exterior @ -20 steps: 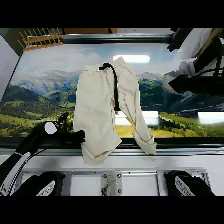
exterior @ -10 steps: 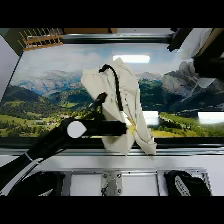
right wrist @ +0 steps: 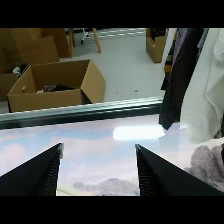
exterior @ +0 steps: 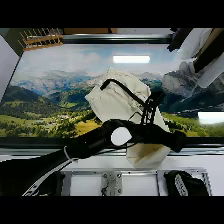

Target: Fold the clothes and pants, and hang the long-sleeved shirts on hangers.

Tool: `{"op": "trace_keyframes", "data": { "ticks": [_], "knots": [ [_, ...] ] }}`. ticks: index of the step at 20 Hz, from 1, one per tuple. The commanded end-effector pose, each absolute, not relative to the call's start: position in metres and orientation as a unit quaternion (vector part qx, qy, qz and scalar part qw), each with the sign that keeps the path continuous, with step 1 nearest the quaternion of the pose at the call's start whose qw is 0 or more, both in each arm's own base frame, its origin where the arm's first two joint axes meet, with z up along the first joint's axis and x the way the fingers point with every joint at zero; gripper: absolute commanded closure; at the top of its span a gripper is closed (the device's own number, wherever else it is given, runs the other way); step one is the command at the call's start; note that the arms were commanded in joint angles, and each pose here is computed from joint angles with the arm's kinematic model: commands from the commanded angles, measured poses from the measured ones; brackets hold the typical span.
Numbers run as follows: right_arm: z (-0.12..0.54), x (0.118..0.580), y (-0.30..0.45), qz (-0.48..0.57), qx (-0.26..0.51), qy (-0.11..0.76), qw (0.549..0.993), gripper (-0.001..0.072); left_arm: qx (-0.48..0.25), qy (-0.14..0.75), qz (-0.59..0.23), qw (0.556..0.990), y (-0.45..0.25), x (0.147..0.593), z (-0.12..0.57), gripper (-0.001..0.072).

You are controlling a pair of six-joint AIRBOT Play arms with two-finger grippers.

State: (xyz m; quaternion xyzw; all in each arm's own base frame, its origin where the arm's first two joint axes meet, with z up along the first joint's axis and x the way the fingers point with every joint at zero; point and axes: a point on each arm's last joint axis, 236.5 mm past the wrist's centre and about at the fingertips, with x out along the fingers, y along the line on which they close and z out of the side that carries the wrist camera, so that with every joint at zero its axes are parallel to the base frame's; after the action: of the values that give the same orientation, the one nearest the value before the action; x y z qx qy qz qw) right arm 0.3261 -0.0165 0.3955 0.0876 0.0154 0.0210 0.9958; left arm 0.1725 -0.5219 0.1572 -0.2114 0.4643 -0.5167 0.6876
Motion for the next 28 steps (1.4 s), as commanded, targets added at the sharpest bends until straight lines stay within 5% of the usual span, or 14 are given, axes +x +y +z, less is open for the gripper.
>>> {"op": "trace_keyframes", "data": {
  "ticks": [1,7,10,13,18,24,25,28],
  "knots": [
    [0.393,0.324,-0.016,0.021,0.087,0.020,0.996,0.0222,-0.192,0.463,-0.503,0.704,-0.499,0.224,0.158,0.0004],
    [0.370,0.324,-0.008,0.036,0.087,0.069,0.993,0.0222,-0.103,0.483,-0.241,0.835,-0.270,0.425,0.084,0.0004],
    [0.346,0.327,-0.002,0.050,0.089,0.119,0.988,0.0222,-0.146,0.510,-0.119,0.839,-0.153,0.477,0.044,0.0004],
    [0.321,0.332,0.002,0.061,0.094,0.167,0.979,0.0222,-0.227,0.559,-0.063,0.795,-0.094,0.490,-0.014,0.0005],
    [0.294,0.343,0.003,0.066,0.117,0.217,0.967,0.0222,-0.290,0.614,-0.102,0.727,-0.115,0.486,-0.090,0.0005],
    [0.289,0.346,0.002,0.067,0.120,0.225,0.965,0.0223,-0.270,0.605,-0.107,0.741,-0.145,0.495,-0.117,0.0005],
    [0.288,0.346,0.003,0.067,0.120,0.226,0.964,0.0223,-0.268,0.600,-0.108,0.746,-0.150,0.497,-0.116,0.0039],
    [0.288,0.346,0.003,0.067,0.120,0.226,0.964,0.0222,-0.271,0.594,-0.106,0.750,-0.156,0.500,-0.116,0.0506]
  ]
}}
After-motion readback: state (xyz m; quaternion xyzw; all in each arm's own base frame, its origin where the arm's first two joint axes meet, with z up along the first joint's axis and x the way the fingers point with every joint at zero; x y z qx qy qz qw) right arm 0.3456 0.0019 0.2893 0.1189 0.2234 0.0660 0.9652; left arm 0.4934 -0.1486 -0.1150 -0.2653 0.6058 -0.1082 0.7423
